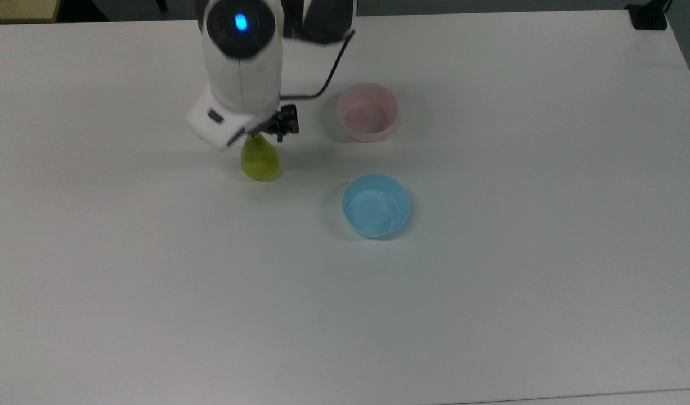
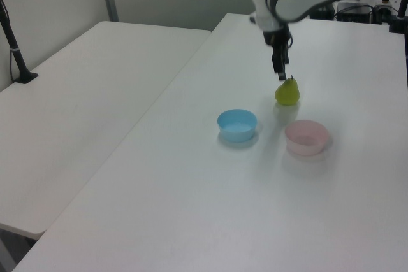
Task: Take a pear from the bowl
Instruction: 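Carry the held pear away from the pink bowl, holding it aloft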
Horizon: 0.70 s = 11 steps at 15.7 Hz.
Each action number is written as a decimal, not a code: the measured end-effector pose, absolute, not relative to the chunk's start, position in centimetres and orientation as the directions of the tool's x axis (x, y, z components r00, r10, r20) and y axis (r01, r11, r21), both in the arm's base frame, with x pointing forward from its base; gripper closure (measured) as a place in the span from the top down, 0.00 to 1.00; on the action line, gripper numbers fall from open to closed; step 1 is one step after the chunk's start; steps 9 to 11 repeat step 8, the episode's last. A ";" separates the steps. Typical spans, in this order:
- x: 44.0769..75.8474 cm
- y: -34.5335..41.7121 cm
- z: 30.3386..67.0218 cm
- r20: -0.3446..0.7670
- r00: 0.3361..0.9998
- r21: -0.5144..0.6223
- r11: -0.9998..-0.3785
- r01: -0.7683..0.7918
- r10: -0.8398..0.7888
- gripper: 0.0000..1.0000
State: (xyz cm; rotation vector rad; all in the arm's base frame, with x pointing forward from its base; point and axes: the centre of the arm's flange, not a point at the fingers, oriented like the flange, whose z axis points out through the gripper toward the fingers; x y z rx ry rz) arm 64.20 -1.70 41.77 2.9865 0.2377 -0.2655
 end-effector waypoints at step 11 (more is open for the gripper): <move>57.8 -2.7 56.4 -0.083 0.996 0.128 -0.991 0.048 0.037 1.00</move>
